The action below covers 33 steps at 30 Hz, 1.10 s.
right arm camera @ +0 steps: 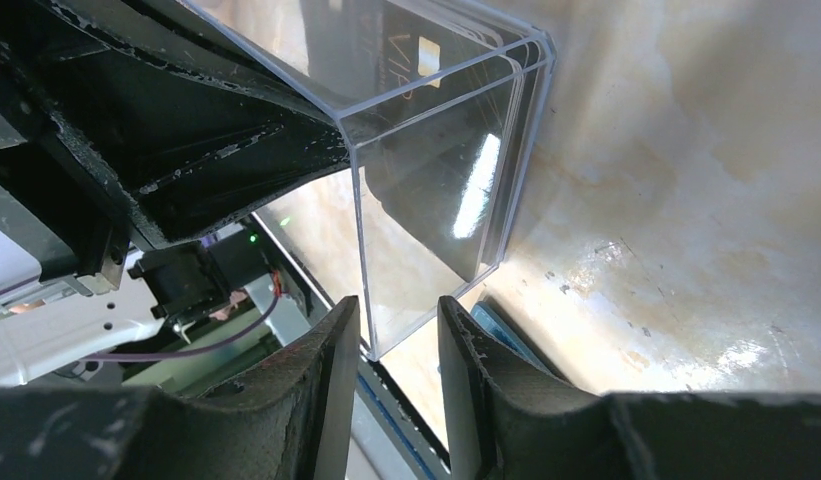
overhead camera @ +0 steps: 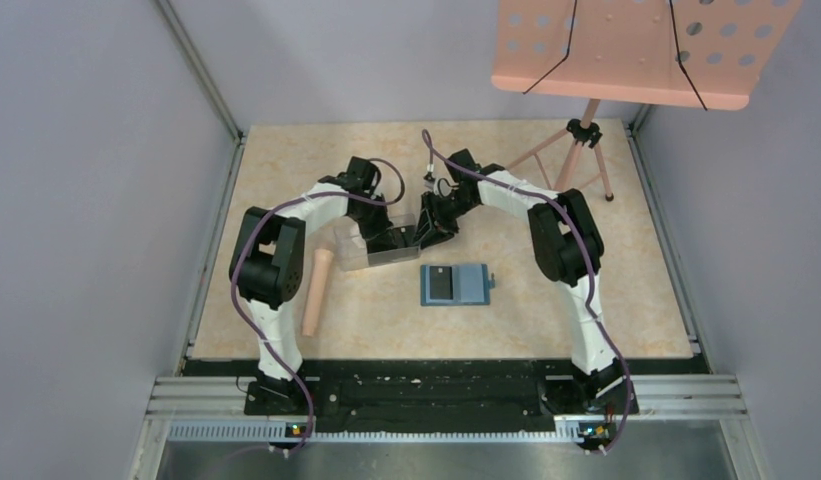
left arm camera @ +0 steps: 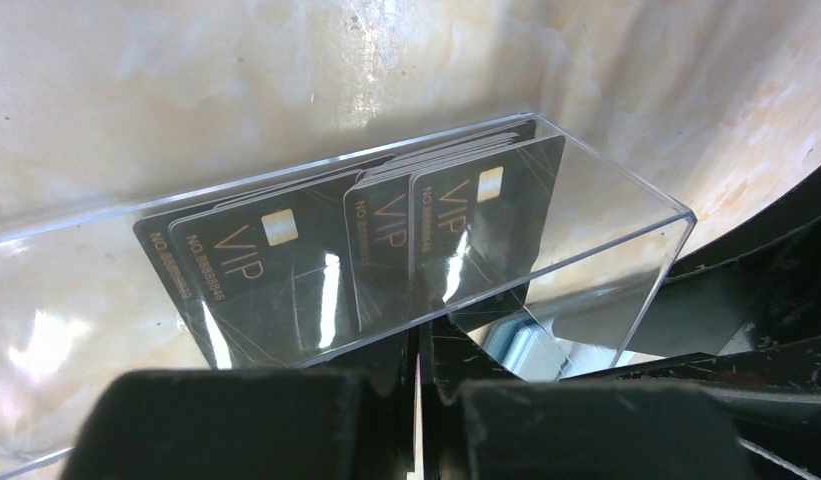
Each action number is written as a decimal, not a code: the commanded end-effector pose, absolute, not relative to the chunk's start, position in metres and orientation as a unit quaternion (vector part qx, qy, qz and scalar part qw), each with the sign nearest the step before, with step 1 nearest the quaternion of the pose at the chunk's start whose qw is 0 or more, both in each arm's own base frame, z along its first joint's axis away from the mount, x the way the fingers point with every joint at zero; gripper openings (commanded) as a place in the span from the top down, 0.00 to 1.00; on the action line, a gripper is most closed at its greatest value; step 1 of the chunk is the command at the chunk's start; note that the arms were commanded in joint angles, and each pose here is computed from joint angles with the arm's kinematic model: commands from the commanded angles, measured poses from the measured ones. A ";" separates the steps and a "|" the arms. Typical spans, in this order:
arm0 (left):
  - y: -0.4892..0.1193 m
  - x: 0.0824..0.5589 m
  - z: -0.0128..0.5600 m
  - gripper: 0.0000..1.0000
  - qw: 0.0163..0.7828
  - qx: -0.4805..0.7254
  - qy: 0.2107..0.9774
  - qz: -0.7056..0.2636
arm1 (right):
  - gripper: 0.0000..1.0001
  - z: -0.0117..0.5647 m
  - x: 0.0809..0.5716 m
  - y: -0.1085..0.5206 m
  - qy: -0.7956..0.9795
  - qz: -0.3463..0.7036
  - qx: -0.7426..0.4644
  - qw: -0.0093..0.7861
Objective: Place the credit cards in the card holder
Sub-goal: Move the storage box to the center of the board.
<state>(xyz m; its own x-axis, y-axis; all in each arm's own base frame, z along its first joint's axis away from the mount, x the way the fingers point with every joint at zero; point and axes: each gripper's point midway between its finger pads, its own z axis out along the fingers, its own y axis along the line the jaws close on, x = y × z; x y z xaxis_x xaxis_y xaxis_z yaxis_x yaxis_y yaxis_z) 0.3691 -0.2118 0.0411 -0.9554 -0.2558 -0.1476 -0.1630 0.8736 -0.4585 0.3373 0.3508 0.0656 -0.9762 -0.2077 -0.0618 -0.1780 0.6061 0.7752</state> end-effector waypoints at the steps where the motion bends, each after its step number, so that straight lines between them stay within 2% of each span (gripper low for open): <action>1: -0.237 0.371 0.056 1.00 0.106 -0.083 0.955 -0.265 | 0.66 0.102 0.338 0.359 -0.879 -0.459 0.129 -0.012; 5: -0.239 0.374 0.066 1.00 0.118 -0.077 0.954 -0.264 | 0.69 0.102 0.337 0.359 -0.878 -0.461 0.130 -0.011; 16: -0.235 0.365 0.063 1.00 0.118 -0.025 0.977 -0.175 | 0.70 0.102 0.335 0.359 -0.876 -0.463 0.132 -0.008; 20: -0.233 0.364 0.064 0.93 0.117 -0.008 0.982 -0.146 | 0.70 0.101 0.334 0.358 -0.876 -0.464 0.132 -0.005; 29: -0.253 0.372 0.085 0.90 0.134 -0.009 0.971 -0.200 | 0.70 0.099 0.332 0.357 -0.877 -0.462 0.133 -0.004; 33: -0.251 0.374 0.087 0.88 0.135 -0.013 0.972 -0.193 | 0.70 0.098 0.332 0.357 -0.877 -0.462 0.133 -0.003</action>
